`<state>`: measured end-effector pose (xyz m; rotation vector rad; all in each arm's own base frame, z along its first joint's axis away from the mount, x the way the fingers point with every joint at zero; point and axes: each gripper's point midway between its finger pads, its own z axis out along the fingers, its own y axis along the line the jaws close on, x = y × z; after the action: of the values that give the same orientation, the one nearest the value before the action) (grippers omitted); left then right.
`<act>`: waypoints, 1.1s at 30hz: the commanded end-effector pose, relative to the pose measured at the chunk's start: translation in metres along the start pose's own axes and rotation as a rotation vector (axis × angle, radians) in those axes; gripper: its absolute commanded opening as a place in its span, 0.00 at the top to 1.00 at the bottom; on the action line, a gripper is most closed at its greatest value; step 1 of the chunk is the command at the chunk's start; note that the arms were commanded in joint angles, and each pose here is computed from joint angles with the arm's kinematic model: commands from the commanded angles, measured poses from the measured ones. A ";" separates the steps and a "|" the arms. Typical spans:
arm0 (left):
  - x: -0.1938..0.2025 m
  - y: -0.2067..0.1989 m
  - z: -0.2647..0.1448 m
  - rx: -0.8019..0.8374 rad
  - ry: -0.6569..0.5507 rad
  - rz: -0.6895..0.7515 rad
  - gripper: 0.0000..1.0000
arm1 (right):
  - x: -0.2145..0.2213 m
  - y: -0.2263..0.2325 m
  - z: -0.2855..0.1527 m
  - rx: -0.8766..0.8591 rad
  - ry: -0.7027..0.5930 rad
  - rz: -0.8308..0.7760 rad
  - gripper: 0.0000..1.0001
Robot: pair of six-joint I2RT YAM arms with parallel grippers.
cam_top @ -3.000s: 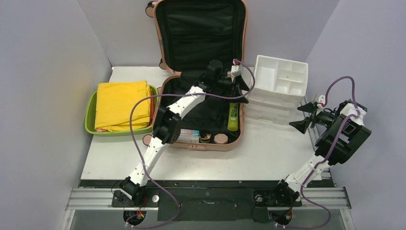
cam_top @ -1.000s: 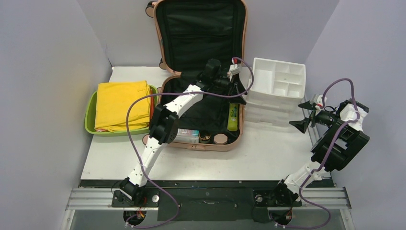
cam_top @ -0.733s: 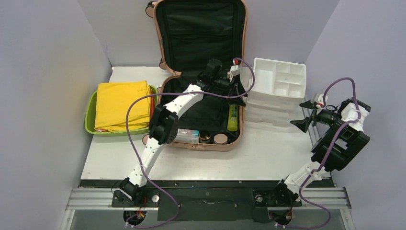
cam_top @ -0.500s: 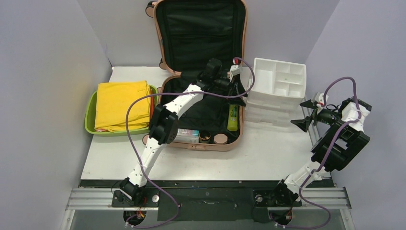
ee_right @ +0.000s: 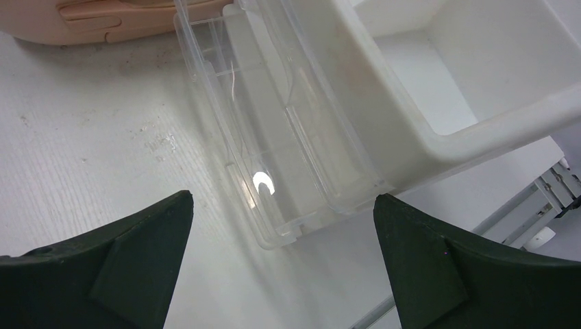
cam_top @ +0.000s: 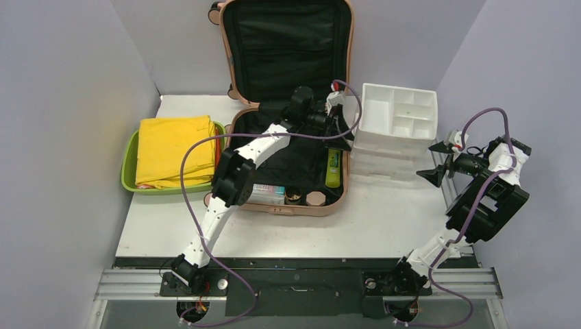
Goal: Open, take out, and arrange the luggage
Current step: Adjust the storage box at the center of the board.
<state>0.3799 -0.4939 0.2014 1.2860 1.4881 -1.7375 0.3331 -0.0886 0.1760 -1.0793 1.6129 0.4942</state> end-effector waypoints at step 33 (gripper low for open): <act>-0.014 -0.085 0.006 0.259 -0.008 0.092 0.21 | 0.008 0.002 0.006 -0.175 0.109 -0.453 0.00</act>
<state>0.3280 -0.4825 0.2168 1.3596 1.3460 -1.9630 0.3274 -0.0932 0.1543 -1.2036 1.6935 0.5015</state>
